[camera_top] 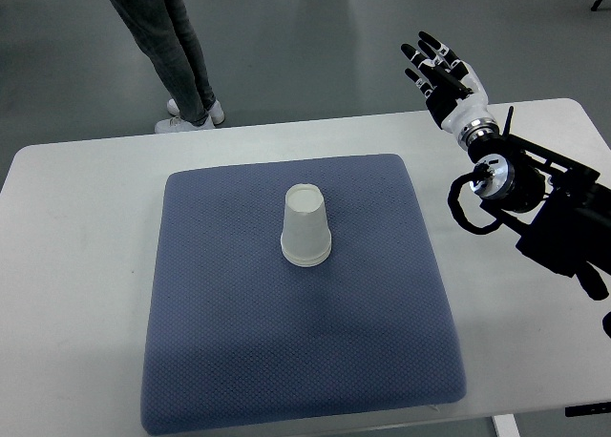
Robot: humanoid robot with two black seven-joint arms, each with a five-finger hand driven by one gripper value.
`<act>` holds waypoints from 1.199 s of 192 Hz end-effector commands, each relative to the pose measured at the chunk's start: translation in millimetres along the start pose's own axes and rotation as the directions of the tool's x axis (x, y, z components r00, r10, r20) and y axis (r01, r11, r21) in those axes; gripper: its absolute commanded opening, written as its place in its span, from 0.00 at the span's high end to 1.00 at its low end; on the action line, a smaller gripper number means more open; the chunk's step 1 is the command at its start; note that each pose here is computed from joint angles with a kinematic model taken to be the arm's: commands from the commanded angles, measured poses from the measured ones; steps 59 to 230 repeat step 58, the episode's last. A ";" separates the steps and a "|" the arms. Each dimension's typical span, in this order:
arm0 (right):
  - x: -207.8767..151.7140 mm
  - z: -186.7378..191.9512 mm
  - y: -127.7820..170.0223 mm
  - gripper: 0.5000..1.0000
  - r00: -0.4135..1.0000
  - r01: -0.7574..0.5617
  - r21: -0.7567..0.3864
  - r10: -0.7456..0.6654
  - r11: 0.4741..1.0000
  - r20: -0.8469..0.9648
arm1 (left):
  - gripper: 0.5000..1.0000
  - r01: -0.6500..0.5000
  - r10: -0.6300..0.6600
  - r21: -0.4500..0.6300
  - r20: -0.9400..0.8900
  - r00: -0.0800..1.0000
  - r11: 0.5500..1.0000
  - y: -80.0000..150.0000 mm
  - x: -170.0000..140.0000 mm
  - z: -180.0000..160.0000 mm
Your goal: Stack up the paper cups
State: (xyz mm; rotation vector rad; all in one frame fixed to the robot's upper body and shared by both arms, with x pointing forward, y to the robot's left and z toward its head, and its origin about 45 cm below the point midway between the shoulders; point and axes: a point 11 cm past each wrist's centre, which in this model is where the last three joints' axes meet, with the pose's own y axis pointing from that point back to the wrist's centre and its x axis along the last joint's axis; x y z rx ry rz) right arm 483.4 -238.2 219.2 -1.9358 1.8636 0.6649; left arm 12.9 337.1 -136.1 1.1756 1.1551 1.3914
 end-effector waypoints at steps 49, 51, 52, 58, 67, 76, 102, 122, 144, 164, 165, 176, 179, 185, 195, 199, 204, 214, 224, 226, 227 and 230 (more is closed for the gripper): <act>3.3 23.3 8.4 0.17 1.000 -0.012 -0.035 0.013 0.999 0.021 | 0.00 0.000 0.000 0.000 0.001 1.000 1.000 0.0 0.0 -0.1; 2.8 22.8 8.0 0.17 1.000 -0.011 -0.034 0.011 0.999 0.021 | 0.00 0.000 0.000 0.000 0.000 1.000 1.000 0.0 0.0 0.0; 2.7 22.8 8.0 0.17 1.000 -0.011 -0.034 0.011 0.999 0.021 | 0.00 0.000 0.000 0.000 0.000 1.000 1.000 0.0 0.0 0.0; 3.3 22.2 8.0 0.17 1.000 -0.012 -0.033 0.012 0.999 0.020 | 0.00 0.000 0.000 0.000 0.001 1.000 1.000 0.0 0.0 -0.1; 3.3 22.2 8.0 0.17 1.000 -0.012 -0.033 0.012 0.999 0.020 | 0.00 0.000 0.000 0.000 0.001 1.000 1.000 0.0 0.0 -0.1; 3.3 22.2 8.0 0.17 1.000 -0.012 -0.033 0.012 0.999 0.020 | 0.00 0.000 0.000 0.000 0.001 1.000 1.000 0.0 0.0 -0.1; 3.3 22.2 8.0 0.17 1.000 -0.012 -0.033 0.012 0.999 0.020 | 0.00 0.000 0.000 0.000 0.001 1.000 1.000 0.0 0.0 -0.1; 3.3 22.2 8.0 0.17 1.000 -0.012 -0.033 0.012 0.999 0.020 | 0.00 0.000 0.000 0.000 0.001 1.000 1.000 0.0 0.0 -0.1; 3.3 22.2 8.0 0.17 1.000 -0.012 -0.033 0.012 0.999 0.020 | 0.00 0.000 0.000 0.000 0.001 1.000 1.000 0.0 0.0 -0.1; 3.3 22.2 8.0 0.17 1.000 -0.012 -0.033 0.012 0.999 0.020 | 0.00 0.000 0.000 0.000 0.001 1.000 1.000 0.0 0.0 -0.1; 3.3 22.2 8.0 0.17 1.000 -0.012 -0.033 0.012 0.999 0.020 | 0.00 0.000 0.000 0.000 0.001 1.000 1.000 0.0 0.0 -0.1; 3.3 22.2 8.0 0.17 1.000 -0.012 -0.033 0.012 0.999 0.020 | 0.00 0.000 0.000 0.000 0.001 1.000 1.000 0.0 0.0 -0.1; 3.3 22.2 8.0 0.17 1.000 -0.012 -0.033 0.012 0.999 0.020 | 0.00 0.000 0.000 0.000 0.001 1.000 1.000 0.0 0.0 -0.1; 3.3 22.2 8.0 0.17 1.000 -0.012 -0.033 0.012 0.999 0.020 | 0.00 0.000 0.000 0.000 0.001 1.000 1.000 0.0 0.0 -0.1; 3.3 22.2 8.0 0.17 1.000 -0.012 -0.033 0.012 0.999 0.020 | 0.00 0.000 0.000 0.000 0.001 1.000 1.000 0.0 0.0 -0.1; 3.3 22.2 8.0 0.17 1.000 -0.012 -0.033 0.012 0.999 0.020 | 0.00 0.000 0.000 0.000 0.001 1.000 1.000 0.0 0.0 -0.1; 3.3 22.2 8.0 0.17 1.000 -0.012 -0.033 0.012 0.999 0.020 | 0.00 0.000 0.000 0.000 0.001 1.000 1.000 0.0 0.0 -0.1; 3.3 22.2 8.0 0.17 1.000 -0.012 -0.033 0.012 0.999 0.020 | 0.00 0.000 0.000 0.000 0.001 1.000 1.000 0.0 0.0 -0.1; 3.3 22.2 8.0 0.17 1.000 -0.012 -0.033 0.012 0.999 0.020 | 0.00 0.000 0.000 0.000 0.001 1.000 1.000 0.0 0.0 -0.1; 3.3 22.2 8.0 0.17 1.000 -0.012 -0.033 0.012 0.999 0.020 | 0.00 0.000 0.000 0.000 0.001 1.000 1.000 0.0 0.0 -0.1; 3.3 22.2 8.0 0.17 1.000 -0.012 -0.033 0.012 0.999 0.020 | 0.00 0.000 0.000 0.000 0.001 1.000 1.000 0.0 0.0 -0.1; 3.3 22.2 8.0 0.17 1.000 -0.012 -0.033 0.012 0.999 0.020 | 0.00 0.000 0.000 0.000 0.001 1.000 1.000 0.0 0.0 -0.1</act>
